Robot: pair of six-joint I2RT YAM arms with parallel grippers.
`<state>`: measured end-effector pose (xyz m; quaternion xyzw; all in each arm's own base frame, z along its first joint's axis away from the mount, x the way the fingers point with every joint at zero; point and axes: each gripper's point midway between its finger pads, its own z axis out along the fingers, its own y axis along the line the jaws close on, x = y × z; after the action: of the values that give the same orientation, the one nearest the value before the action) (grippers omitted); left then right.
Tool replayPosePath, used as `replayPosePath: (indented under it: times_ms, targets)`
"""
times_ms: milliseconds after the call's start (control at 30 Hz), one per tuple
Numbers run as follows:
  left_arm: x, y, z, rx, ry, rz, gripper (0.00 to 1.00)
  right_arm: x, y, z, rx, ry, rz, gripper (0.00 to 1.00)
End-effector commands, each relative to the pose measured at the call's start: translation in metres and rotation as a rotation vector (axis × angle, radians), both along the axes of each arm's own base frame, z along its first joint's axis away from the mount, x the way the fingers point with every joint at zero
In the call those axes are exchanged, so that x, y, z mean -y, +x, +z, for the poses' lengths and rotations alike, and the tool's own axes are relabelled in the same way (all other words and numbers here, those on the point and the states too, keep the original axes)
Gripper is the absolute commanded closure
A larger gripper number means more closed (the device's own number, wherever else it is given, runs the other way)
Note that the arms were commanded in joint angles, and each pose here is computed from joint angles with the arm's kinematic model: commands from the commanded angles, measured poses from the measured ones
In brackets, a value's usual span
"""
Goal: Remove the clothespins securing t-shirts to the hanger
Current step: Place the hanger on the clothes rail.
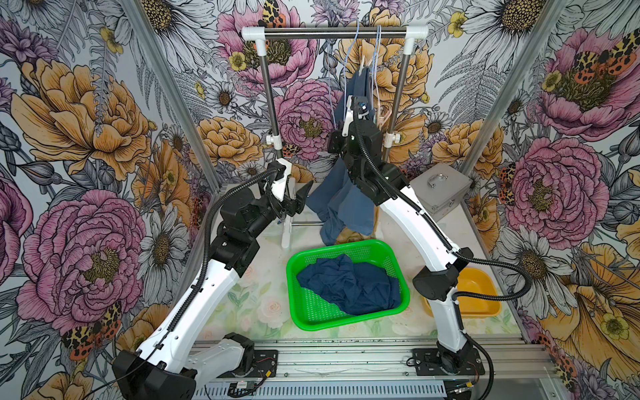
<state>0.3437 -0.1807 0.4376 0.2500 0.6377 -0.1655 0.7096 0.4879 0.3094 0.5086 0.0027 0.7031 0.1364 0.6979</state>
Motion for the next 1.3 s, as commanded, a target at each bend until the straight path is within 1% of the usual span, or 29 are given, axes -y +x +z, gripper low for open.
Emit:
replayPosePath:
  times_ms: [0, 100, 233, 367, 533, 633, 700, 800, 867, 1000, 1067, 1100, 1167, 1267]
  targets:
    - [0.005, -0.001, 0.012, 0.025, -0.019, -0.027, 0.22, 0.000, 0.011, -0.014, -0.043, 0.042, 0.016, 1.00]
    - [0.006, 0.001, 0.010, 0.019, -0.017, -0.027, 0.22, 0.004, 0.018, -0.026, -0.074, 0.031, 0.005, 1.00]
    - [0.009, 0.004, 0.007, 0.012, -0.012, -0.031, 0.22, 0.003, 0.016, -0.036, -0.110, 0.004, 0.009, 1.00]
    - [0.014, 0.006, 0.005, 0.008, -0.007, -0.039, 0.22, 0.002, 0.005, -0.033, -0.105, -0.046, -0.001, 1.00]
    - [0.018, 0.007, 0.003, 0.003, -0.001, -0.046, 0.22, 0.005, -0.009, -0.019, -0.077, -0.086, -0.016, 1.00]
    - [0.019, 0.009, 0.002, 0.004, 0.003, -0.046, 0.22, 0.009, -0.019, -0.010, -0.061, -0.105, -0.033, 0.56]
    - [0.021, 0.009, 0.003, 0.005, 0.002, -0.049, 0.22, 0.012, -0.024, -0.007, -0.061, -0.103, -0.042, 0.44]
    - [0.023, 0.009, 0.005, 0.009, 0.003, -0.054, 0.22, 0.017, -0.031, -0.007, -0.071, -0.105, -0.067, 0.34]
    - [0.024, 0.009, 0.006, 0.011, 0.003, -0.057, 0.22, 0.023, -0.036, -0.009, -0.078, -0.114, -0.097, 0.30]
    - [0.027, 0.009, 0.004, 0.008, 0.006, -0.063, 0.22, 0.032, -0.047, -0.017, -0.099, -0.143, -0.146, 0.12]
    - [0.030, 0.009, 0.003, 0.007, 0.007, -0.069, 0.22, 0.039, -0.050, -0.020, -0.108, -0.158, -0.174, 0.07]
    - [0.033, 0.009, 0.003, 0.005, 0.007, -0.076, 0.22, 0.032, -0.059, -0.021, -0.109, -0.165, -0.160, 0.04]
    - [0.036, 0.007, 0.003, 0.007, 0.008, -0.082, 0.22, 0.035, -0.065, -0.025, -0.118, -0.175, -0.164, 0.01]
    - [0.038, 0.007, 0.003, 0.008, 0.009, -0.084, 0.21, 0.040, -0.074, -0.026, -0.125, -0.184, -0.171, 0.01]
